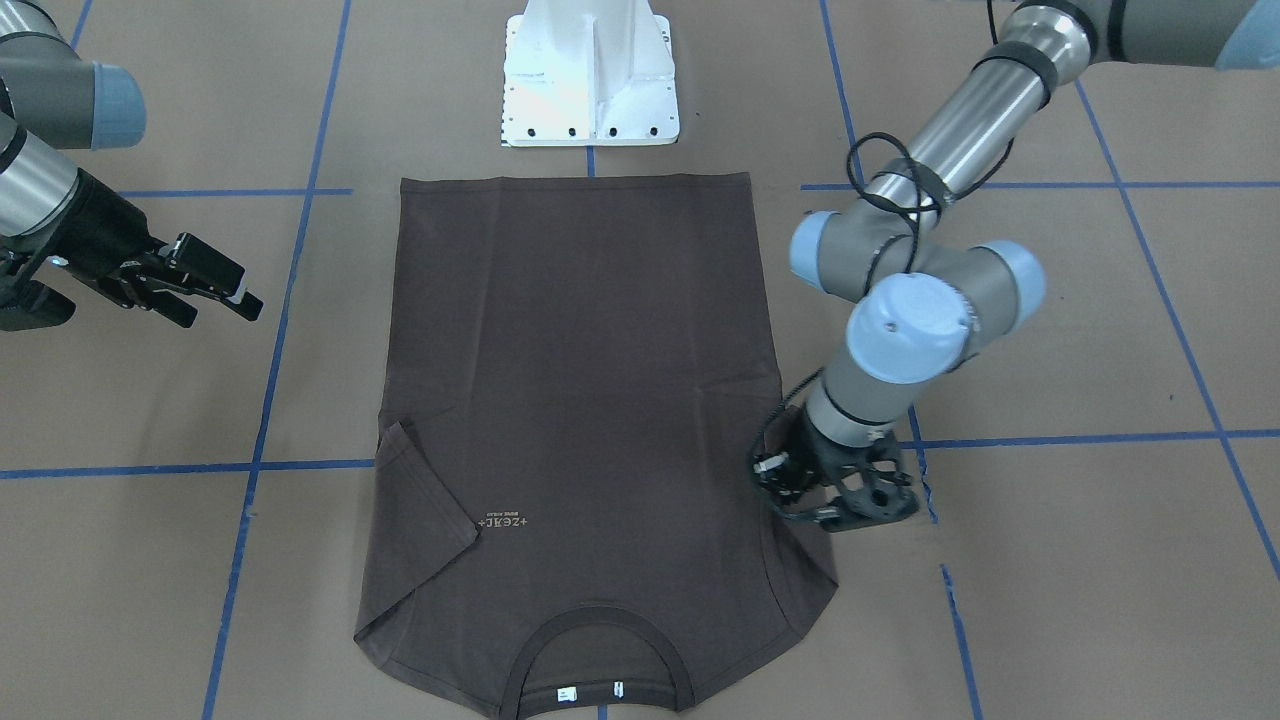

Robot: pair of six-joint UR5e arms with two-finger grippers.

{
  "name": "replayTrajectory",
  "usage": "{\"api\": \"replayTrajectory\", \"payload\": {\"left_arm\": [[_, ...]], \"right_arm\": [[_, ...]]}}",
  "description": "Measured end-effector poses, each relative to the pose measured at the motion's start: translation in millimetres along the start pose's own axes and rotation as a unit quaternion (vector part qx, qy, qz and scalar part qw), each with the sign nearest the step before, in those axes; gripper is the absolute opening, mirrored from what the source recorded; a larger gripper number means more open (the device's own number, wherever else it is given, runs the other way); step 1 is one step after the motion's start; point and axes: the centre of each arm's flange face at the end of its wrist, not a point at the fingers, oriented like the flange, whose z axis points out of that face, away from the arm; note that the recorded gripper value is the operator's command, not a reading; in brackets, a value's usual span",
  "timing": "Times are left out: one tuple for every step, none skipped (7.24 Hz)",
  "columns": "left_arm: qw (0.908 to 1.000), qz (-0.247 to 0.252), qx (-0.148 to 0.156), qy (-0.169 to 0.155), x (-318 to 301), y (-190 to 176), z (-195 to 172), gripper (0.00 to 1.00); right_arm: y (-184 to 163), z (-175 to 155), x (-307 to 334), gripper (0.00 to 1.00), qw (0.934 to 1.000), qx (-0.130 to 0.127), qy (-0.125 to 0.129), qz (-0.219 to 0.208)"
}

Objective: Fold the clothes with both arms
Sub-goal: 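Grasp the sleeve nearest the left gripper and fold it inward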

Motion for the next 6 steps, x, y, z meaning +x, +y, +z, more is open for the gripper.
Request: {"api": "replayTrajectory", "payload": {"left_arm": [[1.0000,-0.006,0.003,0.002,23,18,7,0.00],[0.9999,-0.013,0.005,0.003,37,32,13,0.00],[0.9998,-0.021,0.008,0.002,44,37,18,0.00],[0.9995,-0.026,0.018,0.000,49,35,23,0.00],[0.9989,-0.035,0.032,0.003,50,28,26,0.00],[0.9981,-0.044,0.042,0.006,48,19,26,0.00]], "right_arm": [[-1,0,1,0.99,0.9999,0.008,-0.006,-0.008],[-2,1,2,0.99,0.9998,0.014,-0.010,-0.013],[-3,2,3,0.99,0.9997,0.016,-0.012,-0.015],[-3,2,3,0.99,0.9997,0.016,-0.013,-0.015],[-3,2,3,0.99,0.9997,0.017,-0.013,-0.015],[-3,2,3,0.99,0.9997,0.017,-0.013,-0.015]]}}
